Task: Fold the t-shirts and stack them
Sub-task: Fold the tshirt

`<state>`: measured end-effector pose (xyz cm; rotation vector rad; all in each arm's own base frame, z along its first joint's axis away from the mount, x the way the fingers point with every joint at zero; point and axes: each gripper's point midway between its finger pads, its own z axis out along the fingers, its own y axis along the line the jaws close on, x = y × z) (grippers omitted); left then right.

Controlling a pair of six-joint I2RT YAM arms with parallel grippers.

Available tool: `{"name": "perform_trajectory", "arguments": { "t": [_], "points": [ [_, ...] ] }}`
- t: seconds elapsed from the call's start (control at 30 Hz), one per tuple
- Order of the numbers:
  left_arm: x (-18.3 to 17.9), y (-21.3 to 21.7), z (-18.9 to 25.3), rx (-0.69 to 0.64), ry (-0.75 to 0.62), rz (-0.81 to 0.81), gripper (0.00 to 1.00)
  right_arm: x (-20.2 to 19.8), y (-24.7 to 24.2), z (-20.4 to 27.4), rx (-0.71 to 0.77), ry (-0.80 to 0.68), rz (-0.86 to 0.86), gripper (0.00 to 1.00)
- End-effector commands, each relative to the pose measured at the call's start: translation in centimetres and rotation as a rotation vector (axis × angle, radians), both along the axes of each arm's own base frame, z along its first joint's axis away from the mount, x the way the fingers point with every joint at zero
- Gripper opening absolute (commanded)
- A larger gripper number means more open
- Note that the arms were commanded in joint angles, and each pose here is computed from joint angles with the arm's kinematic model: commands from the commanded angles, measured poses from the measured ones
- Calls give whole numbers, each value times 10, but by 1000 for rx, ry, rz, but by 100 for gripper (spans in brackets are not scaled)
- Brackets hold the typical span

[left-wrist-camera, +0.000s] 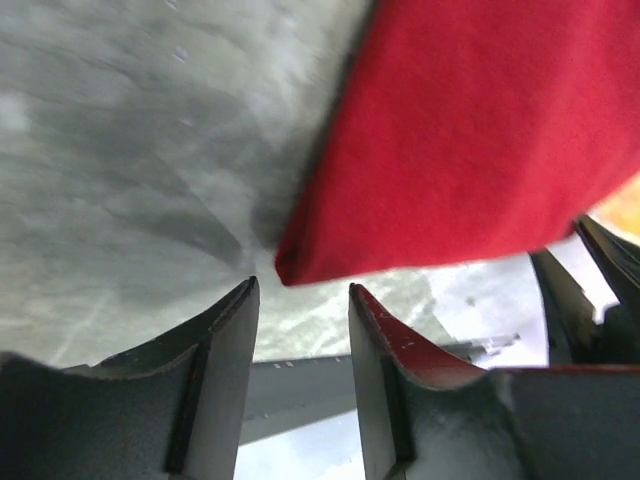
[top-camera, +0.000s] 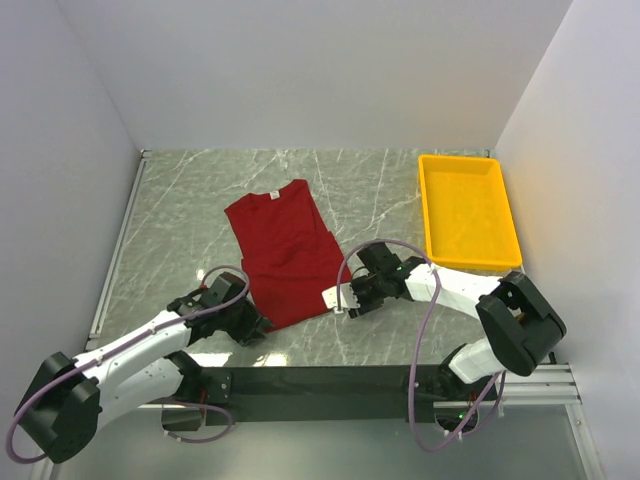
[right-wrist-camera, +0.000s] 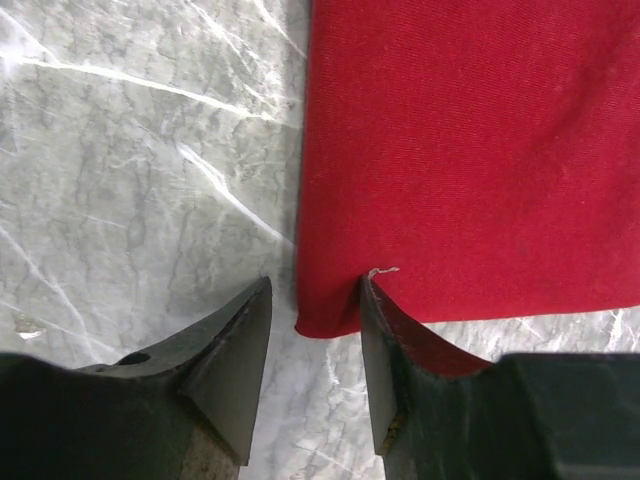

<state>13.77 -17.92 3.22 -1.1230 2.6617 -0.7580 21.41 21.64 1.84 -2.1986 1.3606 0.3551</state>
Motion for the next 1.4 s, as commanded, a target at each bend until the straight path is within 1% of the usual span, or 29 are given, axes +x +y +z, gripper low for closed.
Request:
{"name": "perform_trajectory", "arguments": {
  "t": [0.0, 0.07, 0.13, 0.17, 0.23, 0.27, 0.3, 0.33, 0.37, 0.4, 0.43, 0.47, 0.5, 0.57, 0.63, 0.67, 0.7, 0.73, 0.77, 0.93, 1.0, 1.03, 1.1, 1.13, 1.2, 1.23, 1.27, 1.33, 1.37],
  "points": [
    [10, 2, -3, 28, -8, 58, 46, 6, 4, 1, -8, -17, 2, 46],
    [11, 2, -7, 29, -6, 64, 44, 6, 3, -2, -19, -20, 5, 45],
    [10, 2, -13, 39, 7, 61, 42, 7, 3, -4, -25, -19, 5, 42],
    [13, 0, -14, 35, 1, 63, 36, 9, 3, -3, -28, -23, 1, 41],
    [14, 0, -18, 43, 6, 60, 29, 9, 3, -4, -33, -17, 1, 34],
    [16, -2, -18, 40, 0, 57, 24, 9, 4, -4, -31, -18, 1, 32],
    [16, -3, -20, 43, 2, 51, 21, 8, 4, -4, -31, -19, 3, 26],
    [17, -3, -20, 45, -1, 48, 15, 9, 4, -4, -29, -23, 5, 24],
    [19, -4, -20, 46, -7, 42, 11, 7, 3, -4, -30, -20, 6, 18],
    [20, -4, -20, 48, -10, 44, 8, 8, 4, -3, -25, -22, 7, 15],
    [21, -3, -20, 54, -15, 43, 2, 7, 5, -3, -21, -19, 6, 12],
    [23, -4, -18, 56, -25, 39, 1, 8, 5, -1, -18, -16, 2, 9],
    [24, -3, -17, 58, -33, 39, 1, 6, 7, 0, -7, -9, 5, 4],
    [30, -5, -6, 48, -78, 32, 1, 7, 9, 9, 9, -4, -5, 0],
    [34, -4, 5, 51, -116, 34, 0, 10, 11, 27, 28, 2, -8, 0],
    [40, -8, 23, 21, -161, 29, 1, 10, 11, 34, 34, 13, 1, 0],
    [40, -8, 30, 15, -174, 27, 1, 11, 11, 43, 47, 16, 3, 0],
    [41, -8, 41, 7, -186, 28, 1, 16, 13, 58, 75, 31, -13, 0],
    [45, -5, 51, 11, -226, 41, 0, 20, 14, 67, 92, 30, -14, 0],
    [58, -4, 80, -9, -285, 55, 0, 48, 27, 118, 211, 1, -60, 0],
    [70, 1, 88, 2, -308, 72, 0, 58, 31, 127, 233, 3, -70, 0],
    [80, 5, 100, -1, -335, 97, 0, 67, 36, 140, 255, -17, -77, 0],
    [92, 12, 110, 16, -362, 107, 0, 80, 38, 145, 263, -16, -94, 0],
    [105, 23, 120, 23, -388, 138, 0, 89, 41, 156, 275, -34, -98, 0],
    [117, 32, 126, 27, -400, 158, 0, 107, 45, 163, 282, -51, -112, 0],
    [129, 45, 135, 40, -425, 188, 0, 113, 46, 164, 285, -53, -119, 0],
    [135, 51, 134, 47, -420, 197, 0, 120, 47, 166, 288, -54, -126, 0],
    [155, 64, 149, 40, -467, 225, 0, 142, 52, 174, 307, -53, -161, 0],
    [163, 68, 147, 46, -460, 229, 0, 149, 53, 176, 315, -52, -175, 0]
  ]
}}
